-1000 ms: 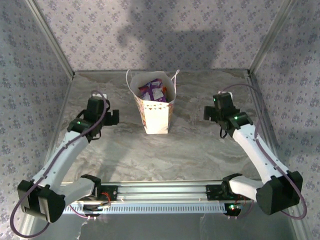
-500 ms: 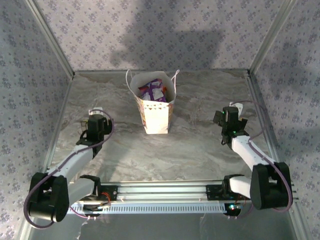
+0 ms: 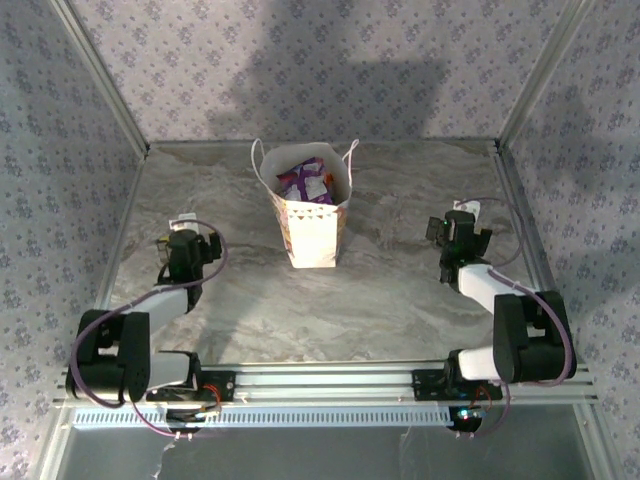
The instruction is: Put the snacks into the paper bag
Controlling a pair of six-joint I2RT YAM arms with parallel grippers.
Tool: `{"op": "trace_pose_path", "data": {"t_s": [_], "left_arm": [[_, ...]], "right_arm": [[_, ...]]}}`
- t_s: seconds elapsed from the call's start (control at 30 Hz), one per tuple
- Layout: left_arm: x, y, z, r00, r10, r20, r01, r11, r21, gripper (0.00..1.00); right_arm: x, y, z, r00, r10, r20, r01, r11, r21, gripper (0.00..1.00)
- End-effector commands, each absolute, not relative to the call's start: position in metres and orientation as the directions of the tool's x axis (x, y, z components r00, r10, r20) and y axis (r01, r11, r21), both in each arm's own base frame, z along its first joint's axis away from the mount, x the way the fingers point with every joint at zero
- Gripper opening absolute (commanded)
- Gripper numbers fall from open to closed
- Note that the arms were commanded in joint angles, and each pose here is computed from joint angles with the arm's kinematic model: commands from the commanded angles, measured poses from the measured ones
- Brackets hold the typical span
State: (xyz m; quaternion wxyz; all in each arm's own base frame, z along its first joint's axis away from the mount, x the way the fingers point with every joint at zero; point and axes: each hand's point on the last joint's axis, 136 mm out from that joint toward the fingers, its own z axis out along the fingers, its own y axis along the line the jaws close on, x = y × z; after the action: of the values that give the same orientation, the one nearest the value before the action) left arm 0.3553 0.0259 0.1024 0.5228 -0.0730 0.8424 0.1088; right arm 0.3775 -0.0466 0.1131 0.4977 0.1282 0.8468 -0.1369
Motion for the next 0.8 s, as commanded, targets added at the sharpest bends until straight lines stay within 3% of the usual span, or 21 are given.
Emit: {"op": "trace_pose_path", "data": {"t_s": [0.0, 0.43, 0.77], "left_arm": [[0.375, 0.013, 0.125, -0.354, -0.013, -0.935, -0.174, 0.983, 0.052, 1.0], [0.39, 0.006, 0.106, -0.331, 0.057, -0.942, -0.108, 0.989, 0.097, 1.0], [0.397, 0.02, 0.089, -0.38, -0.045, -0.924, -0.105, 0.994, -0.005, 1.0]], "right_arm": [[0.382, -0.052, 0.114, -0.451, 0.053, -0.891, 0.359, 0.925, -0.126, 1.0], [0.389, -0.03, 0.094, -0.386, -0.018, -0.923, 0.167, 0.982, -0.09, 1.0], [0.391, -0.021, 0.083, -0.402, -0.009, -0.915, 0.072, 0.997, -0.041, 1.0]]}}
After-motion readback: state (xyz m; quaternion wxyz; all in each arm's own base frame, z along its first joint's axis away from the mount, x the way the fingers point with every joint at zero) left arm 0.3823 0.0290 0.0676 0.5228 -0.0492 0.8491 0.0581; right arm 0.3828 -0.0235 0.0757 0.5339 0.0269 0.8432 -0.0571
